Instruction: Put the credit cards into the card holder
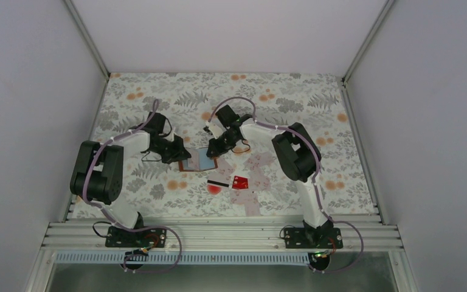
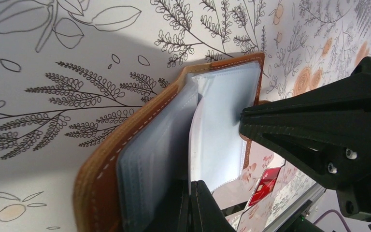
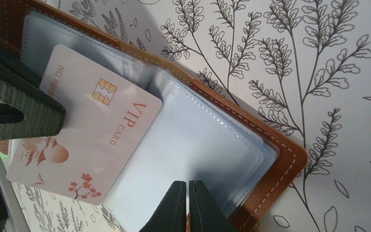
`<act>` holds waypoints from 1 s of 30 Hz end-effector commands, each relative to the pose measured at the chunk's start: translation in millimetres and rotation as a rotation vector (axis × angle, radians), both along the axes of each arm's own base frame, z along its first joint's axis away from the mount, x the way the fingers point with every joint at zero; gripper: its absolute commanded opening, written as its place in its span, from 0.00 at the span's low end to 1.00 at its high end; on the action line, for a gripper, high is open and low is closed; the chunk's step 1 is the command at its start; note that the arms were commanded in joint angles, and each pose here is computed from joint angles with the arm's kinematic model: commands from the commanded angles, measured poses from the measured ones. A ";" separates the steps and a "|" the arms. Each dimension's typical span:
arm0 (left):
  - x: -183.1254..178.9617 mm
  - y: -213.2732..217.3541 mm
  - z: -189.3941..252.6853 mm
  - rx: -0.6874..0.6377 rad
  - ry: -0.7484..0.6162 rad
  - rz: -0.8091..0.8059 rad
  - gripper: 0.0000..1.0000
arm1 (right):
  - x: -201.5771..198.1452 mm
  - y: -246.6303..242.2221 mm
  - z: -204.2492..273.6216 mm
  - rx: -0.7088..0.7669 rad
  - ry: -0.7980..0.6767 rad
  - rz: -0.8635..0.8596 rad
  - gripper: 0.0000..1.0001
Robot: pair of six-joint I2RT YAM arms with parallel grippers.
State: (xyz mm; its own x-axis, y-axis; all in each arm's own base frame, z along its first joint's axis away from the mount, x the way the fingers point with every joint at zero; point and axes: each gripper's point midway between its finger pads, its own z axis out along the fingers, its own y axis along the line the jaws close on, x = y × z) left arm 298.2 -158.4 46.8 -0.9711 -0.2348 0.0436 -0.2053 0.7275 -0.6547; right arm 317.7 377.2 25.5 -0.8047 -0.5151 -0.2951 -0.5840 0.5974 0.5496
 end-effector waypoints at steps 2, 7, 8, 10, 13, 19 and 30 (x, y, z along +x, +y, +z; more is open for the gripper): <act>1.3 -0.4 -4.5 0.031 0.019 0.023 0.02 | -3.5 -4.8 -14.1 -0.005 0.006 0.019 0.04; 3.4 -1.5 -10.9 0.081 0.018 0.000 0.02 | -7.4 -8.2 -16.7 -0.005 0.010 0.026 0.04; 4.5 -2.0 -10.8 0.089 0.014 -0.004 0.02 | -7.6 -9.3 -17.3 -0.007 0.009 0.025 0.04; 6.5 -0.8 -11.1 0.115 0.002 -0.008 0.02 | -8.2 -11.0 -17.3 -0.008 0.007 0.027 0.04; 6.7 1.0 -13.5 0.144 -0.007 -0.012 0.02 | -9.4 -13.0 -17.4 -0.007 0.008 0.026 0.04; 11.5 1.0 -13.5 0.168 -0.047 -0.007 0.02 | -10.2 -14.8 -16.0 -0.003 0.011 0.023 0.04; 13.7 5.1 -12.1 0.297 -0.109 -0.042 0.02 | -12.2 -14.4 -14.7 0.007 0.017 0.023 0.04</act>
